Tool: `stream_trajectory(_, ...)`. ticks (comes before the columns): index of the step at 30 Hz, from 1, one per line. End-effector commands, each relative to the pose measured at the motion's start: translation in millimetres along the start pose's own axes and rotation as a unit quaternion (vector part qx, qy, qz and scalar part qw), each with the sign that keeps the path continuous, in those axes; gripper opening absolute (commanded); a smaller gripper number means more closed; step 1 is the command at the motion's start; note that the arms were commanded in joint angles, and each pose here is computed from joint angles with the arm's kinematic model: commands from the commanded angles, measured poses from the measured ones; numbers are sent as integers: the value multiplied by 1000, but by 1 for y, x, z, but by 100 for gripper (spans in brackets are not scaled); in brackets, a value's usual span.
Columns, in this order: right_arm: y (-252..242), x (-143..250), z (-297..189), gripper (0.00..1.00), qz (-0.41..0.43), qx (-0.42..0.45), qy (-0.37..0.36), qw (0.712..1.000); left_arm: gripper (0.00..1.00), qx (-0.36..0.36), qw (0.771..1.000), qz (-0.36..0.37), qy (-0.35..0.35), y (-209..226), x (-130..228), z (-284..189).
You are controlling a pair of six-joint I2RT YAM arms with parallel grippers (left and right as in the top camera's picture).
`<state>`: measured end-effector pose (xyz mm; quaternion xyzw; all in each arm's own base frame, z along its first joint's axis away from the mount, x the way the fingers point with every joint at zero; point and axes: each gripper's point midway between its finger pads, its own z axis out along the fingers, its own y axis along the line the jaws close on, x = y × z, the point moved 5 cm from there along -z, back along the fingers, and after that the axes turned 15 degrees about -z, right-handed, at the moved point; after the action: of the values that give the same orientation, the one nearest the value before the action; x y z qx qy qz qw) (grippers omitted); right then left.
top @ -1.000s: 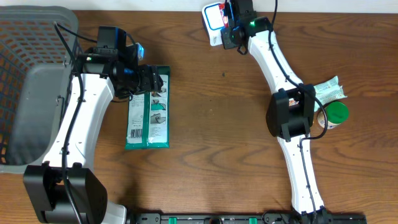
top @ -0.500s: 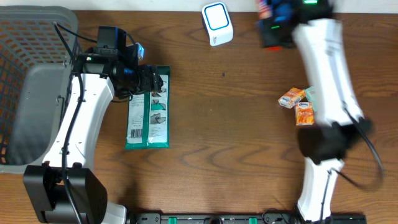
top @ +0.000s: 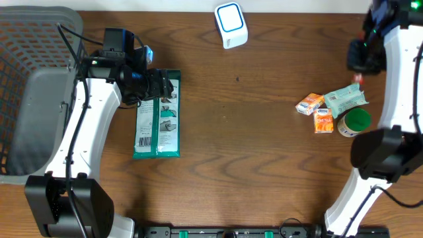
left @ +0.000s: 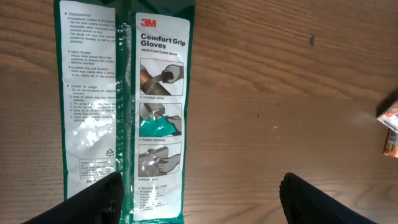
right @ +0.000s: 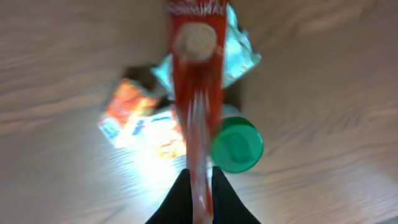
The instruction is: Scan the item barcode
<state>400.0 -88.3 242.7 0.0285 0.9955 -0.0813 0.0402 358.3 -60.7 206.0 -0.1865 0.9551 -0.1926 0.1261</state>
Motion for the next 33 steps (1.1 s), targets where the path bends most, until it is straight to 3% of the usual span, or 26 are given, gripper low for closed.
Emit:
stream_trajectory(1,-10,11,37,4,27,-6,45,999,81,-2,1000,7,-10,-2,-3,-5)
stream_trajectory(4,-5,17,74,3,31,-30,64,997,81,-2,1000,7,-10,-2,-3,-5)
stream_trajectory(6,-3,19,92,11,30,-35,67,997,81,-2,1000,7,-10,-2,-3,-5)
stream_trajectory(7,-1,19,100,18,30,-35,67,997,81,-2,1000,7,-10,-2,-3,-5)
stream_trajectory(9,1,19,111,52,20,-36,64,997,81,-2,1000,7,-10,-2,-3,-5)
stream_trajectory(14,10,9,90,73,-12,-87,28,996,81,-2,1000,7,-10,-2,-3,-5)
stream_trajectory(16,20,2,70,99,-19,-135,3,991,81,-2,1000,7,-10,-2,-3,-5)
stream_trajectory(22,49,-14,26,99,-19,-276,-59,959,81,4,1000,10,-20,-4,-7,-6)
stream_trajectory(23,55,-15,23,99,-21,-298,-62,952,70,11,999,15,-33,-7,-12,-6)
stream_trajectory(24,61,-14,22,98,-23,-319,-60,946,48,13,999,16,-37,-8,-14,-6)
stream_trajectory(25,67,-13,23,93,-33,-329,-57,942,82,12,999,16,-35,-7,-13,-6)
stream_trajectory(26,74,-11,25,89,-46,-335,-54,940,96,10,999,14,-31,-6,-12,-6)
stream_trajectory(27,83,-6,30,85,-76,-335,-46,938,88,1,1000,9,-18,-2,-7,-3)
stream_trajectory(30,99,6,46,80,-112,-328,-16,938,12,-71,997,-3,-21,20,-3,3)
stream_trajectory(33,117,14,67,80,-125,-333,1,935,7,-196,975,-62,-81,59,-9,7)
